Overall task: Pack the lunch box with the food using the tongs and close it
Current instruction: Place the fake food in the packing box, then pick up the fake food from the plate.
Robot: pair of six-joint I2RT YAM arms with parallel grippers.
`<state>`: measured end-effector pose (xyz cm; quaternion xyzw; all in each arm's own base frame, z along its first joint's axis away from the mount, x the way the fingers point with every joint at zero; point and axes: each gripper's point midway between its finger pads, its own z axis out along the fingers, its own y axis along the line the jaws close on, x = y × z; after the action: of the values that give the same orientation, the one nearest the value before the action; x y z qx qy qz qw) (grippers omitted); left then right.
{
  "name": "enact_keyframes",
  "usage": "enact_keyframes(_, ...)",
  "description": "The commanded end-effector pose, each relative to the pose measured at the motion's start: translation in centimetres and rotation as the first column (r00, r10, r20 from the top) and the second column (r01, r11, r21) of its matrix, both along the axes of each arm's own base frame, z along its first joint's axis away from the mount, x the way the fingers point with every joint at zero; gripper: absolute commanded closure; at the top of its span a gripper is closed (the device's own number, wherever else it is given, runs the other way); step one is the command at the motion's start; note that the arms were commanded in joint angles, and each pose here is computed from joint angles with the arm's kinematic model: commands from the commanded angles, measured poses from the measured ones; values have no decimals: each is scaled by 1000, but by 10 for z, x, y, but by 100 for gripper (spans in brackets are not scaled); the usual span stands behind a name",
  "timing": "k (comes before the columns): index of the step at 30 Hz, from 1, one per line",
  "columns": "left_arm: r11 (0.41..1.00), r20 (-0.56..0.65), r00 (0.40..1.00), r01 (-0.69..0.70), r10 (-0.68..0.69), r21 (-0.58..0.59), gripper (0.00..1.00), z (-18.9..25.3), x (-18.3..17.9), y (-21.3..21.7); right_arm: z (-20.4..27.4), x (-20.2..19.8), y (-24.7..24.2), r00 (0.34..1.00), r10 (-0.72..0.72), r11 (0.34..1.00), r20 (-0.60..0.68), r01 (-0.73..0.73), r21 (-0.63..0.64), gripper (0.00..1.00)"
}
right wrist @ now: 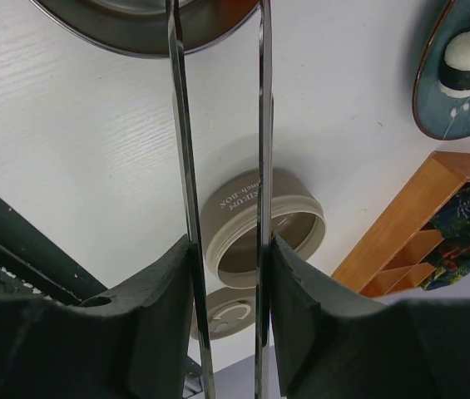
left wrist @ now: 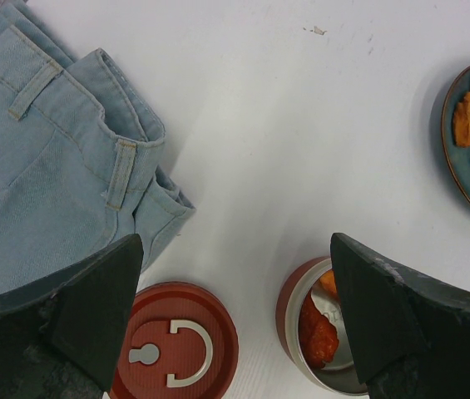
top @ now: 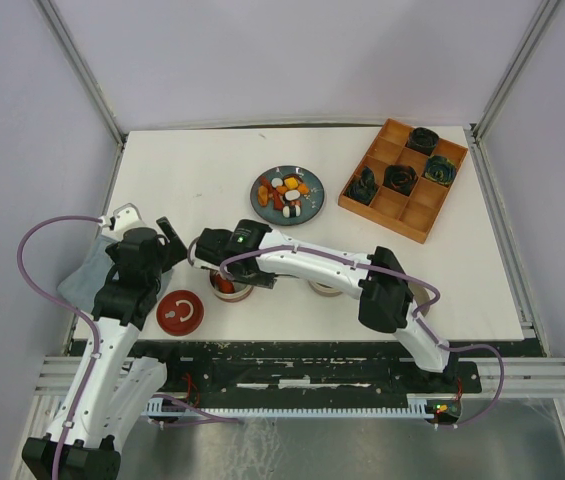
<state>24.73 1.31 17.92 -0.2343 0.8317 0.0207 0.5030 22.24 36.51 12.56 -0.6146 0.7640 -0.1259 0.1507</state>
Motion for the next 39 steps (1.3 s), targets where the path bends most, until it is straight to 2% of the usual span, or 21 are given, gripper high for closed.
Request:
enact_keyframes(1,1000,44,999,-5,5,-13,1,10,6,-1,29,13,12,995,-22,996,99,13,87,55)
enact_keyframes(6,1000,41,999,-1,2,-13,1,9,6,-1,34,-1,19,1000,7,989,25,-11,150,54)
enact_keyframes(12,1000,40,999,1,-1,-14,0,9,7,-2,61,-13,33,1000,17,952,-10,-14,307,53)
enact_keyframes(17,1000,39,999,-3,3,-12,0,9,6,-1,84,-7,29,999,-36,915,3,31,401,53)
enact_keyframes(21,1000,43,999,-6,6,-12,1,11,6,0,95,13,10,991,-136,884,9,118,452,52)
enact_keyframes(24,1000,49,999,-14,14,-10,1,12,5,1,99,42,-17,962,-271,839,-10,242,488,52)
enact_keyframes(28,1000,63,998,-17,17,-12,1,14,4,2,107,79,-48,898,-434,737,-71,400,545,52)
enact_keyframes(36,1000,63,998,-15,16,-13,0,15,4,1,99,120,-86,782,-610,629,-128,576,523,50)
enact_keyframes(39,1000,61,998,-9,10,-15,0,14,5,0,96,126,-87,769,-623,609,-145,593,527,50)
